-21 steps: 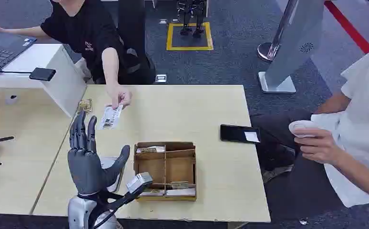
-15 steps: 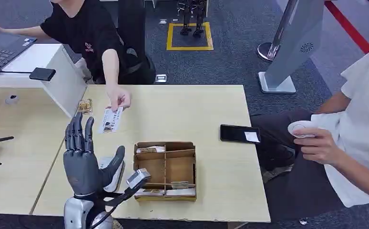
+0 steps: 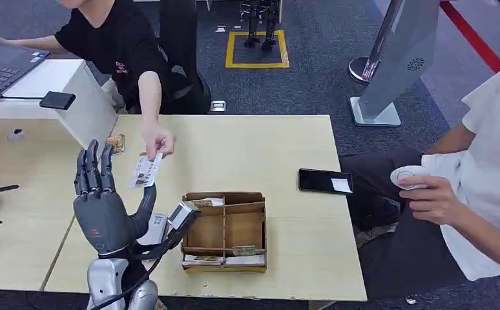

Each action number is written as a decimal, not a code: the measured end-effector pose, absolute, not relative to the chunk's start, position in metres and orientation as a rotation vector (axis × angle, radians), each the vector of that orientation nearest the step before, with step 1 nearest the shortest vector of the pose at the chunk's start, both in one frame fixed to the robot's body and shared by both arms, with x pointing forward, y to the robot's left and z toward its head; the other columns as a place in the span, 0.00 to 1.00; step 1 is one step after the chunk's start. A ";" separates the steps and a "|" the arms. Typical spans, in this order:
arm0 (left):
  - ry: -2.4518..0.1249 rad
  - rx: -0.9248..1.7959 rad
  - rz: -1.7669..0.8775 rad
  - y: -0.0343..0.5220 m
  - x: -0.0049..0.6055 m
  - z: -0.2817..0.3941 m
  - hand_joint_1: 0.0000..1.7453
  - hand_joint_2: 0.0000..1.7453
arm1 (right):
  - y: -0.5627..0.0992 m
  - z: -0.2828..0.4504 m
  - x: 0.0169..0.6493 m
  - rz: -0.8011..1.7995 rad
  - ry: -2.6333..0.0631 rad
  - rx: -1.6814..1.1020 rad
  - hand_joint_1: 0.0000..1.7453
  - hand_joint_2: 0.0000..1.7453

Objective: Pass the card to the sensor for recognition and then transmit it.

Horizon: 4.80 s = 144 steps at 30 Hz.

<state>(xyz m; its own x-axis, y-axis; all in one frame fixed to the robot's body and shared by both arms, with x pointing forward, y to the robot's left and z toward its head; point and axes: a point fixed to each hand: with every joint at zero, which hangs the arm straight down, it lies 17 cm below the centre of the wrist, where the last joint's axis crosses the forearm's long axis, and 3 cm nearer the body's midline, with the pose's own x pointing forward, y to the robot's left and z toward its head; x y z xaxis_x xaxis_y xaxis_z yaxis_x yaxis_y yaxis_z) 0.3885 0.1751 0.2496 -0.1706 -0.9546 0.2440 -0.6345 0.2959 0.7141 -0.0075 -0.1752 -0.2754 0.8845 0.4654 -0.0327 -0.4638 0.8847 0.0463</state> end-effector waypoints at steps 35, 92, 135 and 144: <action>-1.982 1.403 -0.714 0.153 0.377 0.250 1.00 1.00 | -0.175 -0.276 -0.008 0.487 0.032 0.036 0.00 0.00; -1.654 -0.096 -0.239 0.100 0.390 0.121 1.00 1.00 | -0.179 -0.276 -0.016 0.460 0.057 0.060 0.00 0.00; -1.583 0.172 -0.184 0.247 0.466 0.115 1.00 1.00 | -0.180 -0.276 -0.014 0.477 0.066 0.062 0.00 0.00; -1.502 0.116 -0.383 0.235 0.432 0.077 1.00 1.00 | -0.179 -0.275 -0.014 0.463 0.067 0.067 0.00 0.00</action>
